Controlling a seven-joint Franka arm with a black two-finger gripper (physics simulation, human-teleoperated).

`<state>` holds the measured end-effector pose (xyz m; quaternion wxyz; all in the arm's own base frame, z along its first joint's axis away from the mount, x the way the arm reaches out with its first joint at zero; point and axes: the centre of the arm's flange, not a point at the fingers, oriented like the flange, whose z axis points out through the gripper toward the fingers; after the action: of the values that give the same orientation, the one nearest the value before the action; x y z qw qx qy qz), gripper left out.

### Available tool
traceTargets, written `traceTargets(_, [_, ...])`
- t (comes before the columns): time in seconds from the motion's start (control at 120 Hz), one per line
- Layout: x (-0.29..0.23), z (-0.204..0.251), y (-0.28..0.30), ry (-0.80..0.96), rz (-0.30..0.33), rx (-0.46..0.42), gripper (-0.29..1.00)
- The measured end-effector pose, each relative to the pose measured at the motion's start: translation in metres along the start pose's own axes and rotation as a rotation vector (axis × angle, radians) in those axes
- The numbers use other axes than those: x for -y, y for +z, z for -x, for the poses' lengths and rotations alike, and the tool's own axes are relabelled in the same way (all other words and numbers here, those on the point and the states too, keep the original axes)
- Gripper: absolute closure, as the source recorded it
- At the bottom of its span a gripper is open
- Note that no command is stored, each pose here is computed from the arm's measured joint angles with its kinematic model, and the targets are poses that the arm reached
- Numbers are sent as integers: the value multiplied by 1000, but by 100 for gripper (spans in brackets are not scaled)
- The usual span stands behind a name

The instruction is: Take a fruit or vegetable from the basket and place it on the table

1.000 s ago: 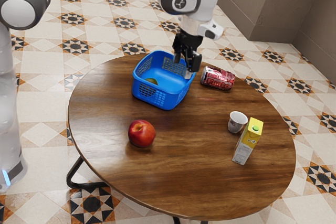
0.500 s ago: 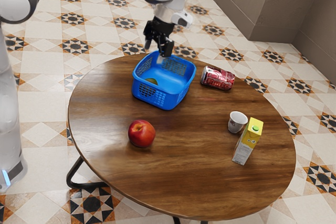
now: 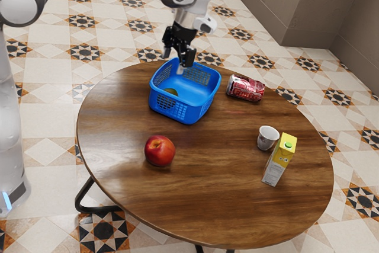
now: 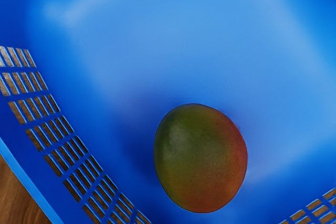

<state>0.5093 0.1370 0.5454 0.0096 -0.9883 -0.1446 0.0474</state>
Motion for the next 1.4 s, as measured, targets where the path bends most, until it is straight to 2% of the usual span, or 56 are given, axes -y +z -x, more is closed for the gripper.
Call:
traceTargets(0.5, [-7, -20, 36, 13, 10, 30, 0])
traceTargets(0.808, [-19, -18, 60, 33, 25, 47, 0])
traceTargets(1.4, [-12, -19, 91, 42, 45, 11, 1])
